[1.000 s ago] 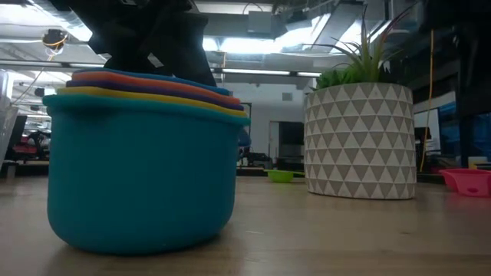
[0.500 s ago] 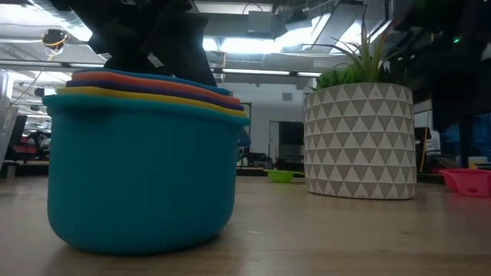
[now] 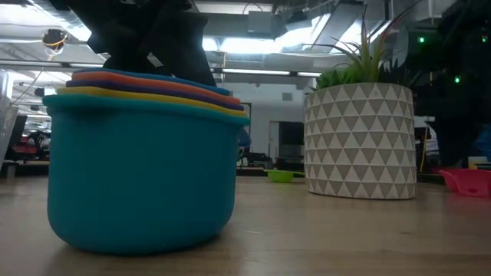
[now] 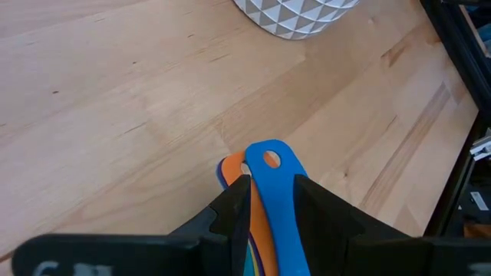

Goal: Nest measuring cups in basket
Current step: Stack the red measuring cup on top of the blue measuring cup

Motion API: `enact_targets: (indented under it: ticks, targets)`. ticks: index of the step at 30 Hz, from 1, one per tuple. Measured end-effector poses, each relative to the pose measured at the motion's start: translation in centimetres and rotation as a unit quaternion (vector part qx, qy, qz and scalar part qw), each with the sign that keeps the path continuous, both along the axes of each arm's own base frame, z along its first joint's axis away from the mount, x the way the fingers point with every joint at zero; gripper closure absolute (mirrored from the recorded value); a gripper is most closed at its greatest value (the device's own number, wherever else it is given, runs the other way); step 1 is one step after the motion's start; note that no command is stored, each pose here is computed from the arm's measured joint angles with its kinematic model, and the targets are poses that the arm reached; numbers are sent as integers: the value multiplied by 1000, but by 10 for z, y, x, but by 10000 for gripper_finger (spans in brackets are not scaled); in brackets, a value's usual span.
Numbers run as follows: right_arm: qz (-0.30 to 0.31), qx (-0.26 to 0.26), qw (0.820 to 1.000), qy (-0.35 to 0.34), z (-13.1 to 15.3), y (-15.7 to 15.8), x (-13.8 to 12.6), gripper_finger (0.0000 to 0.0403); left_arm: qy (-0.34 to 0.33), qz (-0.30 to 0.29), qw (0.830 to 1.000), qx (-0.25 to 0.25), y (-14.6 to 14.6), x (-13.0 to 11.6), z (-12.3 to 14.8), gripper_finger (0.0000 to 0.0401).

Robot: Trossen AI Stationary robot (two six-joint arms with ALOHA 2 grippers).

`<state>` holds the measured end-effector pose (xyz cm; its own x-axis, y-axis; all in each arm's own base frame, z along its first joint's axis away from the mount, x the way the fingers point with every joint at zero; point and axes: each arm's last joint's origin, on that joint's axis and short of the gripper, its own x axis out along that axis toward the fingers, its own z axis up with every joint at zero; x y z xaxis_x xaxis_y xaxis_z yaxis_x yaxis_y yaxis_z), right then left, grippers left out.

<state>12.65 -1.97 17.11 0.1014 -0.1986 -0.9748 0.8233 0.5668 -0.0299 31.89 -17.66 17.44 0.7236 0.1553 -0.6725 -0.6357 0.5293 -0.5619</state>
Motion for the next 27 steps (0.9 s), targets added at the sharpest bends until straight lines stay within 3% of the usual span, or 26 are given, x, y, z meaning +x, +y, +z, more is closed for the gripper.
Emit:
enact_targets:
  ticks: [6,27]
  targets:
    - [-13,0,1000,-24,-12,0,1,275,0,0,1000,0,0,0,0,309]
    - [-23,-4,998,-53,-12,-1,6,275,0,0,1000,0,0,0,0,309]
